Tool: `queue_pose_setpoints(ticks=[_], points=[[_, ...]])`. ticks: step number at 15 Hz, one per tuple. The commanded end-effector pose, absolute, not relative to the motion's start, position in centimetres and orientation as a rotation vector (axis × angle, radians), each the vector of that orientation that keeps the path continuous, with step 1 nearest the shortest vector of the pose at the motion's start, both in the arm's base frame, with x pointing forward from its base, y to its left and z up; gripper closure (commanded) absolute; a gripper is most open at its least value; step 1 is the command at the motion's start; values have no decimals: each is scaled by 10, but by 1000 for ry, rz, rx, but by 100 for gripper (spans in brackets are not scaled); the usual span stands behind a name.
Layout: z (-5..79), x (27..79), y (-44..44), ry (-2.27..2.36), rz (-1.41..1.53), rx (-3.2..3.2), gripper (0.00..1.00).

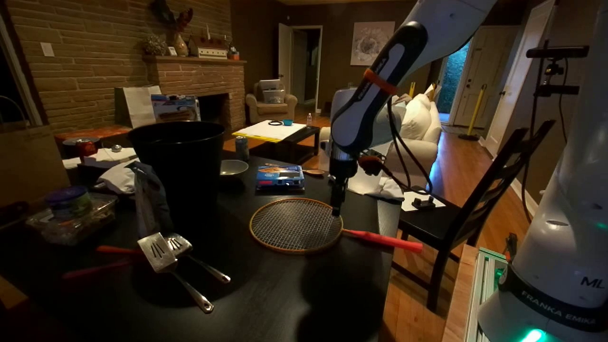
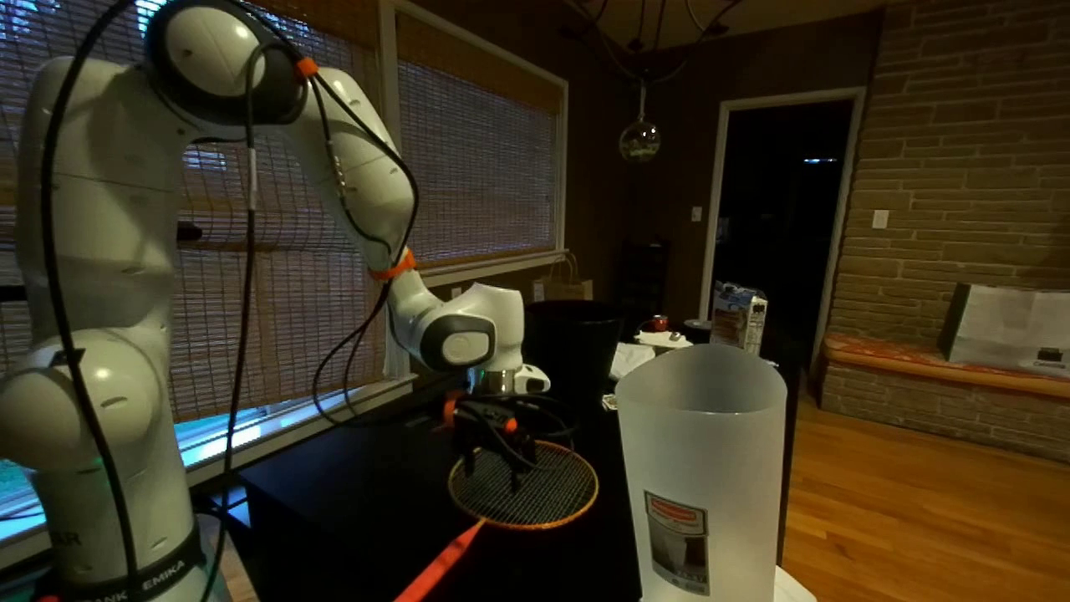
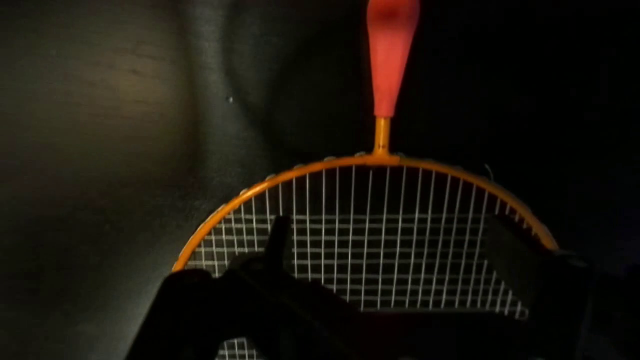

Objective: Use the tennis racket to move the object

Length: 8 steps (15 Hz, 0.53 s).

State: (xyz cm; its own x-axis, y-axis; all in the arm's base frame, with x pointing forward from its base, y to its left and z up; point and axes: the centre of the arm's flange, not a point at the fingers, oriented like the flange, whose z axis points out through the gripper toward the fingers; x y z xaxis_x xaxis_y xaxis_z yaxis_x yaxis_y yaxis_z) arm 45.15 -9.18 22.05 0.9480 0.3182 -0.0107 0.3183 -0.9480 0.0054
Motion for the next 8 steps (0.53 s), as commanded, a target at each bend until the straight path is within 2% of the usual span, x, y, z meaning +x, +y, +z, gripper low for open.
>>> queue_pose_setpoints(ticks=[1,5,6,8], points=[[303,457,-79,527,82,3049,0],[355,467,-70,499,235,3004,0],[334,469,-77,518,213,3018,0],[350,469,-72,515,251,3010,0]])
